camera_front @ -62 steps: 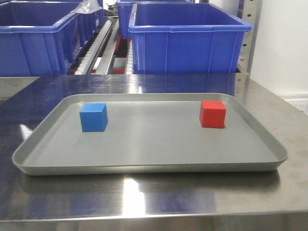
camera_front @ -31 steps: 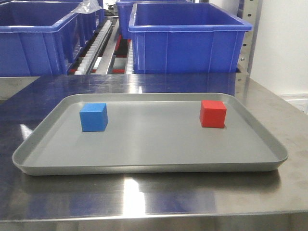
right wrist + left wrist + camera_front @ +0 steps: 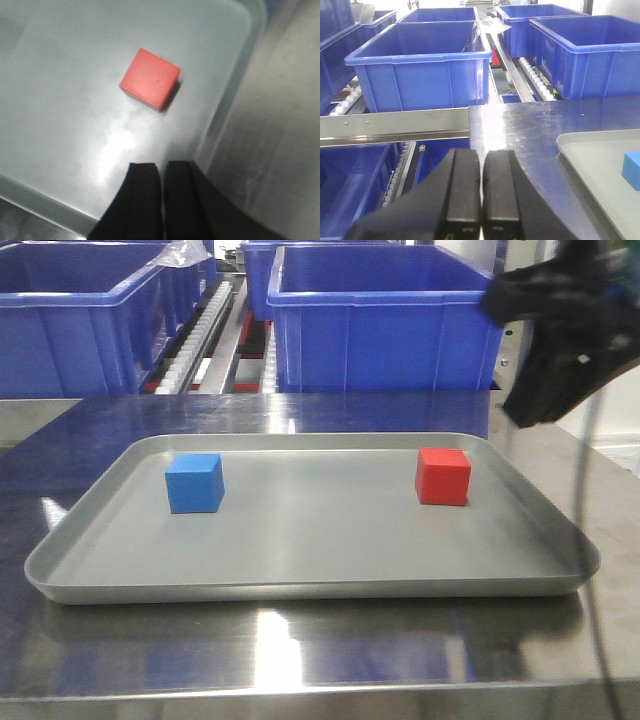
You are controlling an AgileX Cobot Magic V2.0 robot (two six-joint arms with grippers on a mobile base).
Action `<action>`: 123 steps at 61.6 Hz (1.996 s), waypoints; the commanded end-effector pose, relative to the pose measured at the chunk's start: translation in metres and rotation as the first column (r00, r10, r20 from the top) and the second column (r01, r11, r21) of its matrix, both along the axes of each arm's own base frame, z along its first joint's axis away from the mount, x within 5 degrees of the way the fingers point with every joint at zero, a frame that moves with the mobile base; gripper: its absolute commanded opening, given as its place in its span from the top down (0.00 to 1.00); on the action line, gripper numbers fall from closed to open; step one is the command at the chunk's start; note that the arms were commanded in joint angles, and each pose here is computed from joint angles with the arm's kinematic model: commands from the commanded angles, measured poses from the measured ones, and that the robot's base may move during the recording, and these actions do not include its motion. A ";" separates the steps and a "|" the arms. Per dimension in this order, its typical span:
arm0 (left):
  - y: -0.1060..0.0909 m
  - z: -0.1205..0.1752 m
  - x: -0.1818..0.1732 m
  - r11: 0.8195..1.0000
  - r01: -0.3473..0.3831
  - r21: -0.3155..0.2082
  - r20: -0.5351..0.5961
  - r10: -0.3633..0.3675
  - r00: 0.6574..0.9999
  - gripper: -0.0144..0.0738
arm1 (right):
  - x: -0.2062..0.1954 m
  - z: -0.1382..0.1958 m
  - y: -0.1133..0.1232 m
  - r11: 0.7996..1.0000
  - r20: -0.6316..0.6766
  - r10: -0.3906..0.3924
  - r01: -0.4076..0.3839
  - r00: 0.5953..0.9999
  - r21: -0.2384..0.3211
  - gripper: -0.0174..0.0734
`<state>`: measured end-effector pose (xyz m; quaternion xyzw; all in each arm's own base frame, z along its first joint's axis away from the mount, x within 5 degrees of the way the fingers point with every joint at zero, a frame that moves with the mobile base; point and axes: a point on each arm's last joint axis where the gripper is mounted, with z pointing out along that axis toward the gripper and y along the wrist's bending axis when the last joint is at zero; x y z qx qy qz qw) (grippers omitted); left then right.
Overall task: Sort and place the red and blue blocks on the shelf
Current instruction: 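Lower the open right gripper over the red cube, then close the right gripper on the red cube and lift it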
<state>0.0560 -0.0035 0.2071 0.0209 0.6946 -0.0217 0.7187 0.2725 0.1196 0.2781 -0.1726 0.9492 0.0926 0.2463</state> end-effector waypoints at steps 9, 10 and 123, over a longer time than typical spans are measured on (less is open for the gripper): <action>0.000 0.000 0.000 1.000 -0.003 -0.014 0.080 0.004 0.997 0.70 | 0.027 0.024 0.021 0.989 -0.153 -0.134 0.142 0.979 0.043 0.26; 0.000 0.000 0.000 1.000 -0.003 -0.014 0.080 0.004 0.997 0.70 | 0.029 0.025 0.022 0.988 -0.161 -0.138 0.146 0.977 0.042 0.26; 0.000 0.000 0.000 1.000 -0.003 -0.014 0.080 0.004 0.997 0.70 | 0.088 -0.017 0.064 0.930 -0.271 -0.365 0.359 0.891 -0.075 0.44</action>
